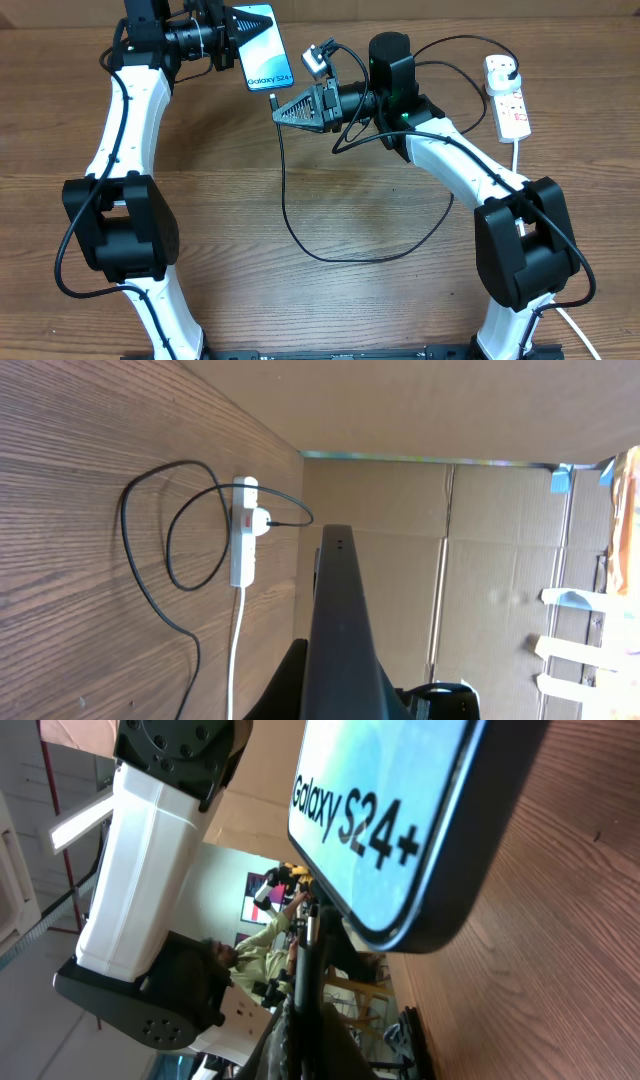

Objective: Plug charger to phone and switch on socket
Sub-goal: 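Hold the plug at the phone port while the left gripper holds the phone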

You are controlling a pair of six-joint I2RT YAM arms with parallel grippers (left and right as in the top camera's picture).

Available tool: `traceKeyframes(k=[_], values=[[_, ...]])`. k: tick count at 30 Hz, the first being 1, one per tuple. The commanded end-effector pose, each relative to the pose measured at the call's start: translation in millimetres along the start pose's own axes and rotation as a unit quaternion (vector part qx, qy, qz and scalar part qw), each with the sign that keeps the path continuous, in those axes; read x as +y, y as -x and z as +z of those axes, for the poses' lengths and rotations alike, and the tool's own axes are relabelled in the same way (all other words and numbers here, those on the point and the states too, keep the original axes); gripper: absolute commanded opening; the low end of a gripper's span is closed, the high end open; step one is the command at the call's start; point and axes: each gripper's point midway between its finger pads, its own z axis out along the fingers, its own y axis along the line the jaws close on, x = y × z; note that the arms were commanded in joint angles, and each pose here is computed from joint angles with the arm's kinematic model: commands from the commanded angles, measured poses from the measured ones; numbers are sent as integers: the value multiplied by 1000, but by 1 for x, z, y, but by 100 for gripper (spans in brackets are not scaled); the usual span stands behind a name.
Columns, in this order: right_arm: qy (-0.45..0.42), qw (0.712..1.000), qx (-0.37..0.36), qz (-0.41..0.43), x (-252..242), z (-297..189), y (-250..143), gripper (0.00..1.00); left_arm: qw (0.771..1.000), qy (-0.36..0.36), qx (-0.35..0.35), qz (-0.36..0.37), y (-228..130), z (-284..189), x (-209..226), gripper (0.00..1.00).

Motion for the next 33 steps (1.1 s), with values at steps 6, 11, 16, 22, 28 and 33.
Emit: traceKeyframes(k=[6, 11, 16, 22, 28, 33], values=[[3, 1000, -1, -12, 9, -1, 1, 4, 999, -23, 32, 18, -14, 0, -17, 4], [3, 1000, -1, -12, 9, -1, 1, 4, 998, -29, 41, 25, -18, 0, -18, 4], [4, 1000, -1, -12, 9, -1, 1, 4, 998, -28, 47, 34, -21, 1, -17, 4], [3, 1000, -1, -12, 9, -1, 1, 4, 998, -29, 49, 36, -22, 2, -17, 4], [3, 1000, -1, -12, 9, -1, 1, 4, 997, -34, 57, 40, -26, 2, -19, 4], [3, 1000, -2, -11, 9, -1, 1, 4, 996, -35, 62, 45, -29, 5, -20, 4]])
